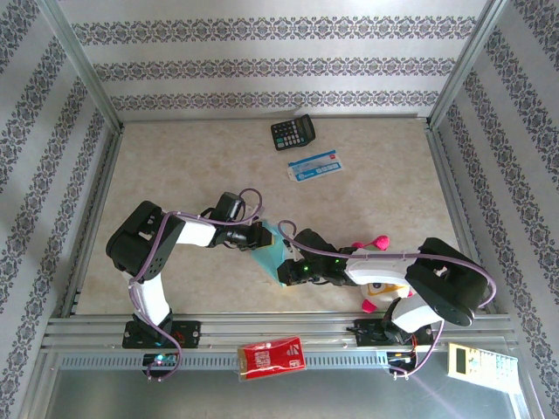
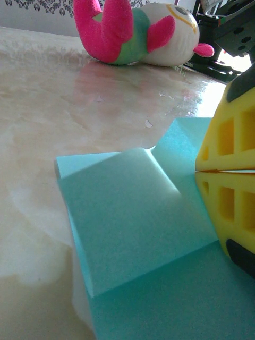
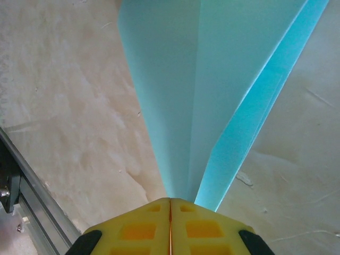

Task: Fold a paper plane with a square sheet of paper (pick it up from the middle)
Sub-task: Fourth fold the wing at the center of the table.

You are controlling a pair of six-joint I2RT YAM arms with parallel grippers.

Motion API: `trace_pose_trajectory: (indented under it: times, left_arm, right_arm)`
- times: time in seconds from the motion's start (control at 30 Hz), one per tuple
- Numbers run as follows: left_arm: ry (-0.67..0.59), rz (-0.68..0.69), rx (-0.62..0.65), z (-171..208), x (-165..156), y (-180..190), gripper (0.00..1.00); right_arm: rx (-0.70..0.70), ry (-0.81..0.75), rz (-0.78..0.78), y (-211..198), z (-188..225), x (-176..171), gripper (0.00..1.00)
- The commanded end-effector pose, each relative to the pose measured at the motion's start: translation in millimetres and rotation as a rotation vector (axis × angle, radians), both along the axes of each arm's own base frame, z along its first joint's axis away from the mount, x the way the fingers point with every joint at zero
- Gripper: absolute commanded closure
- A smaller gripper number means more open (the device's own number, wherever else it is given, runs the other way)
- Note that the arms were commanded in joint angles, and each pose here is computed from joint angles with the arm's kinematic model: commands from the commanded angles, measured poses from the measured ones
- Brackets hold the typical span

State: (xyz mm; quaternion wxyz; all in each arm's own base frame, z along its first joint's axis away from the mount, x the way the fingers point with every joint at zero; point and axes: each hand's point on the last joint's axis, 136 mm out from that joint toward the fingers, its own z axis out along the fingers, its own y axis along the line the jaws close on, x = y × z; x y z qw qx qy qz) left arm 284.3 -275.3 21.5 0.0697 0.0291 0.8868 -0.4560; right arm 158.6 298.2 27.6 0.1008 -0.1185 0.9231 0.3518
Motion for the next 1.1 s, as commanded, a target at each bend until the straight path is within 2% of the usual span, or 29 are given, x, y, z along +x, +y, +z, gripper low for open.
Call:
trace_pose_trajectory:
  times: [0.0,1.07]
  left_arm:
    - [0.054,0.036,0.137,-37.0,-9.8,23.4,0.89]
    - [0.053,0.035,0.141,-37.0,-9.9,23.8,0.89]
  right_arm:
    - [-0.035,-0.003,-0.016,-7.7,-8.2,2.3,0.92]
    - [-0.045,0.017,-0.017,-8.5,-17.0,2.2,0.92]
